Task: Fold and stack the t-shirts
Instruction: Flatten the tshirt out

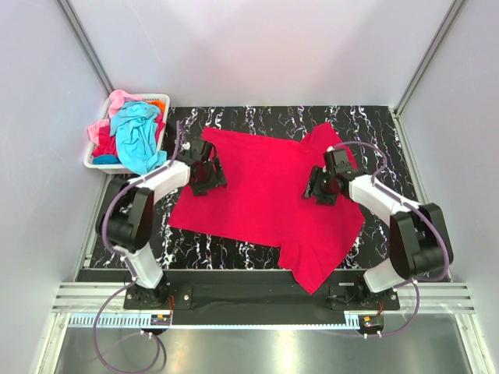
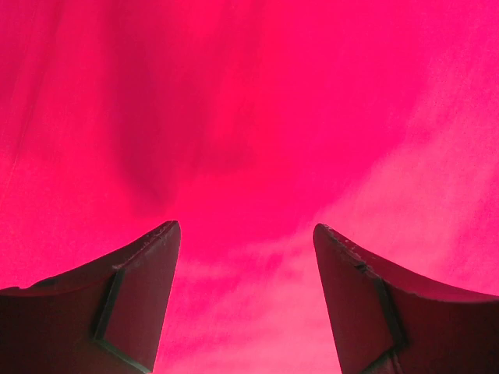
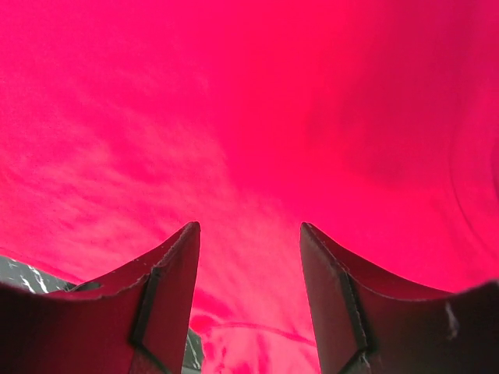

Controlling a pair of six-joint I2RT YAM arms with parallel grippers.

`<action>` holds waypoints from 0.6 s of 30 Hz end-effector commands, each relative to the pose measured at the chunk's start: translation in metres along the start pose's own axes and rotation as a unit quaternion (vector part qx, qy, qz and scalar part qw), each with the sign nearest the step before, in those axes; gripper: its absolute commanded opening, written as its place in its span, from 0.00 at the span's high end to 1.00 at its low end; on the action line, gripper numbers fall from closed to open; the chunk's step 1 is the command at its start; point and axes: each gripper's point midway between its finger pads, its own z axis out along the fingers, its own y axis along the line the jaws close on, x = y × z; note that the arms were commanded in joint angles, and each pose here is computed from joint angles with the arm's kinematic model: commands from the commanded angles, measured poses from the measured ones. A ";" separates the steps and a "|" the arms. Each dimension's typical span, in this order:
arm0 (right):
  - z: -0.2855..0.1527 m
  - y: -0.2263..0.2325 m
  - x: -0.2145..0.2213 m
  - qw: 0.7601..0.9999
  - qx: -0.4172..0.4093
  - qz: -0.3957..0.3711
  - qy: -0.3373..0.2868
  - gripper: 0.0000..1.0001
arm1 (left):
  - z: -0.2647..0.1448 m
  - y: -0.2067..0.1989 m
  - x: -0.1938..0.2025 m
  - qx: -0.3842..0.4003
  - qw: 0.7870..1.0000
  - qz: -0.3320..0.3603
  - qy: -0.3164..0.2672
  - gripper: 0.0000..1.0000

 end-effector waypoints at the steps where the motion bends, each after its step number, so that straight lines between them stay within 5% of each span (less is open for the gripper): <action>1: -0.010 -0.018 0.006 0.998 0.041 0.038 -0.021 0.39 | -0.020 0.000 -0.002 0.010 0.999 -0.011 -0.035 0.27; 18: 0.014 -0.055 0.009 0.984 0.169 0.049 0.030 0.43 | -0.007 0.037 0.042 -0.071 0.997 -0.024 -0.006 0.27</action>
